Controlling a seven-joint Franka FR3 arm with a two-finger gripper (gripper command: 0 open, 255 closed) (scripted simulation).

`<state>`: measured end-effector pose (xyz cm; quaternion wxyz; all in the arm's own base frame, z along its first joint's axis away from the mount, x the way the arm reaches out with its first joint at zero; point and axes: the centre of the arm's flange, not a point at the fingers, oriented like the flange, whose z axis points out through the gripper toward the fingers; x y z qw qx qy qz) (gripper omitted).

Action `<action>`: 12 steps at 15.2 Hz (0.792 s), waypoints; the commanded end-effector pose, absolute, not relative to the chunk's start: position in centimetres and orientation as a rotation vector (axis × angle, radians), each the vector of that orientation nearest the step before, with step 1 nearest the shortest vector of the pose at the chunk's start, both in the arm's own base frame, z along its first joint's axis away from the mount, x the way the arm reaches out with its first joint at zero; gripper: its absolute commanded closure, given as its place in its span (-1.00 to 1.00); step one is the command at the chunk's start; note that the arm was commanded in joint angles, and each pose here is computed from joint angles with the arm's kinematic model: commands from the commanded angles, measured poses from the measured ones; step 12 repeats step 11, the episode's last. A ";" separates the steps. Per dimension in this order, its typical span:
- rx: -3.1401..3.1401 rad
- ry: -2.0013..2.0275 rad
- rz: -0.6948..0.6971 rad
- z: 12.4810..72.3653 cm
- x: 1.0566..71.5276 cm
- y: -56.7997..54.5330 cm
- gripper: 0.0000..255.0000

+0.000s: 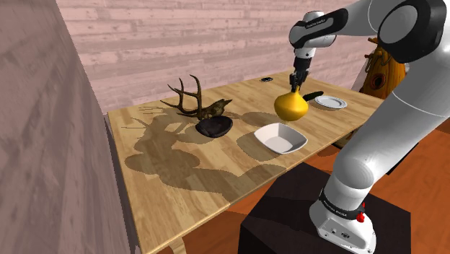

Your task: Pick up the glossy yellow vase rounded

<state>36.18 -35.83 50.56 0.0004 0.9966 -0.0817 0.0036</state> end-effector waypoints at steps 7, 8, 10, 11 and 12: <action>3.130 -0.257 0.012 54.9 36.0 -35.8 1.00; 3.130 -0.257 0.012 55.4 36.0 -35.8 1.00; 3.130 -0.257 0.012 56.0 36.0 -35.8 1.00; 3.130 -0.257 0.012 56.0 36.0 -35.8 1.00; 3.130 -0.257 0.012 56.0 36.0 -35.8 1.00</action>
